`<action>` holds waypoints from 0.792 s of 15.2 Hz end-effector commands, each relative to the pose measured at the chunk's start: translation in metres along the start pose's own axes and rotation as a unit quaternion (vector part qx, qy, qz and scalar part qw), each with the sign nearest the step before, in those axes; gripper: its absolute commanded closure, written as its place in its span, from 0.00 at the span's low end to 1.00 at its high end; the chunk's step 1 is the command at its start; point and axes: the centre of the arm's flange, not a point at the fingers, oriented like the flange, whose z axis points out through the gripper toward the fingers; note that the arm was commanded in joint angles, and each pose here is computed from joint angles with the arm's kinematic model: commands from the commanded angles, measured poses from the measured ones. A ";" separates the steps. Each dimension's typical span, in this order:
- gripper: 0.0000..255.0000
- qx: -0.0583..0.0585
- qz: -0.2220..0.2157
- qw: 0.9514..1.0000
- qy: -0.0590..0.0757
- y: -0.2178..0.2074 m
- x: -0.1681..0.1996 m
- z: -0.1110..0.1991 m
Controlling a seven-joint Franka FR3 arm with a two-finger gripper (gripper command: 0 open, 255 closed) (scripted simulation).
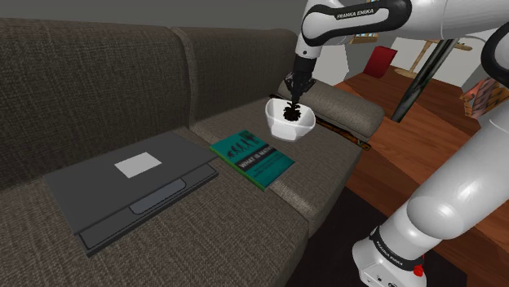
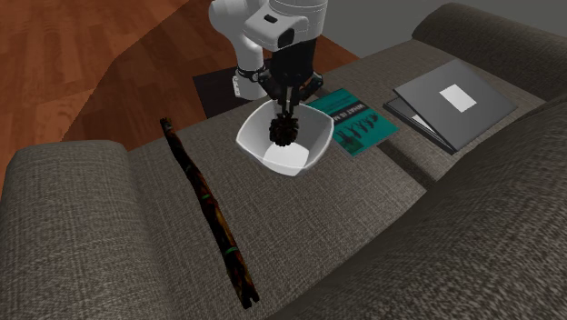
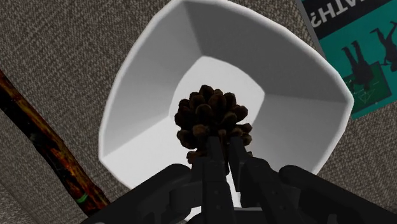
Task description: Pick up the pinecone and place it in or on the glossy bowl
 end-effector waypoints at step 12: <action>0.00 0.000 0.000 1.000 0.000 0.000 0.000 -0.050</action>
